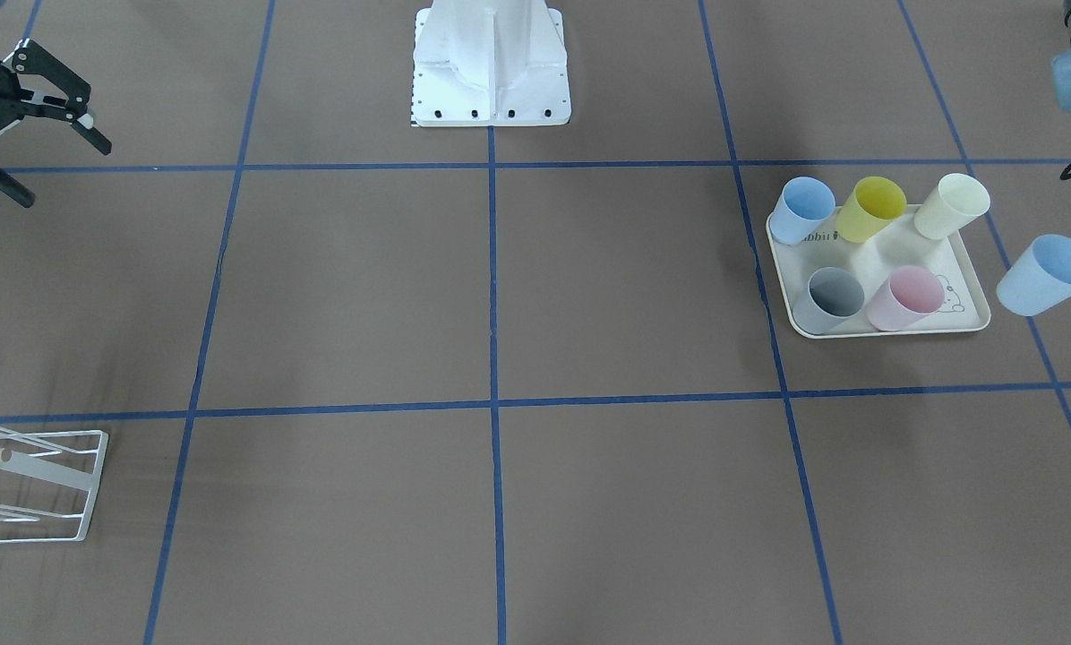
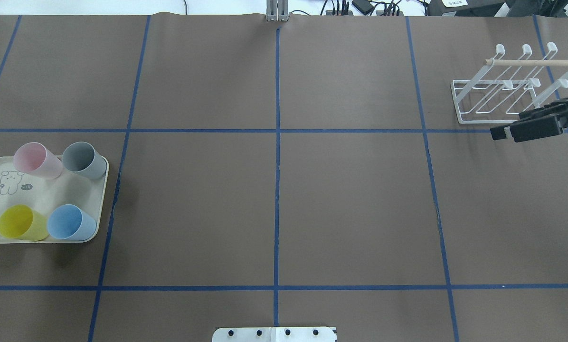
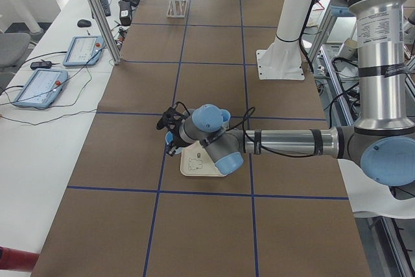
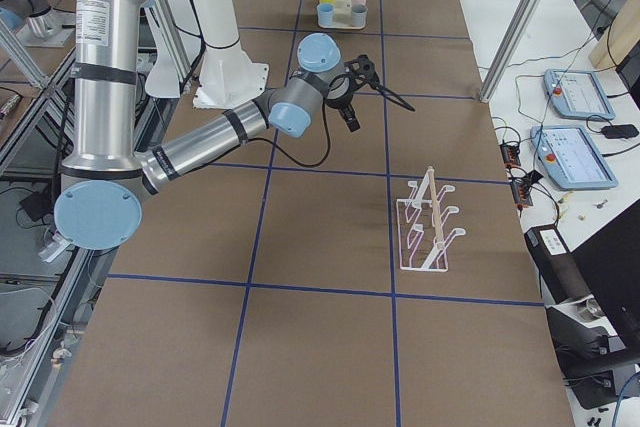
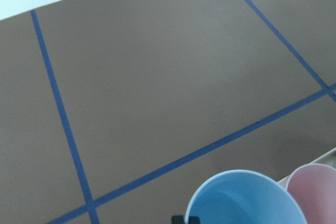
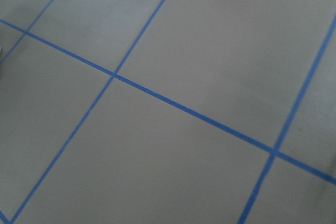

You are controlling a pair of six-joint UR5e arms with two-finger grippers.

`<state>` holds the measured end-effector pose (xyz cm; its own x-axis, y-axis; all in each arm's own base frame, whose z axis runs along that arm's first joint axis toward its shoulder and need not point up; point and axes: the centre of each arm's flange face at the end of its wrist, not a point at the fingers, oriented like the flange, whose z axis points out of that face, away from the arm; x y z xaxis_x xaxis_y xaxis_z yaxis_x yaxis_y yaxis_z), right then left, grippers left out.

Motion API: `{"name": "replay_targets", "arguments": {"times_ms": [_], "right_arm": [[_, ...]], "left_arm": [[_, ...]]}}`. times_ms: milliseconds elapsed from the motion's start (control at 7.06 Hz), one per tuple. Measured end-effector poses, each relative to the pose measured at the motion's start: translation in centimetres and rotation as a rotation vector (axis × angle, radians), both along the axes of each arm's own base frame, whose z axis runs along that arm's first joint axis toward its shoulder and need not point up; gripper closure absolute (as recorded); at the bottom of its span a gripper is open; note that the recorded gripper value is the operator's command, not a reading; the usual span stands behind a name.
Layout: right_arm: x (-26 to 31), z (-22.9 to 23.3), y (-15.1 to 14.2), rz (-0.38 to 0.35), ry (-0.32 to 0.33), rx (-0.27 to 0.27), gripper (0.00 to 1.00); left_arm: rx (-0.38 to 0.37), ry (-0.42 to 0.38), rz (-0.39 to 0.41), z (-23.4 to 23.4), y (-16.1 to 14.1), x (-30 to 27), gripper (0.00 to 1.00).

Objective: Transfer IKEA cup to right arm and place on rack

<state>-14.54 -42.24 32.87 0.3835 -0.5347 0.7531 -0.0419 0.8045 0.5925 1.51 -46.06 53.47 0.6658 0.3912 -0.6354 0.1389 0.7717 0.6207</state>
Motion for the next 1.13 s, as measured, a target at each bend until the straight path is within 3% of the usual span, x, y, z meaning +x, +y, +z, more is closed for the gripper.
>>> {"name": "replay_targets", "arguments": {"times_ms": [142, 425, 709, 1134], "right_arm": [[-1.8, -1.0, -1.3, -0.020, -0.047, 0.091, 0.02], [-5.3, -2.6, -3.0, -0.008, -0.116, 0.276, 0.02], [-11.1, -2.5, -2.5, 0.010, -0.159, 0.440, 0.02], [-18.9, -4.7, -1.2, -0.019, -0.314, 0.603, 0.03]], "left_arm": [[-0.023, 0.016, -0.021, -6.2, 0.0, -0.5, 1.00], [-0.116, 0.177, -0.057, -17.8, 1.1, 0.6, 1.00], [-0.220, 0.382, 0.033, -27.0, 1.8, 6.9, 1.00], [-0.366, 0.608, 0.126, -39.0, 4.2, 20.4, 1.00]]}}
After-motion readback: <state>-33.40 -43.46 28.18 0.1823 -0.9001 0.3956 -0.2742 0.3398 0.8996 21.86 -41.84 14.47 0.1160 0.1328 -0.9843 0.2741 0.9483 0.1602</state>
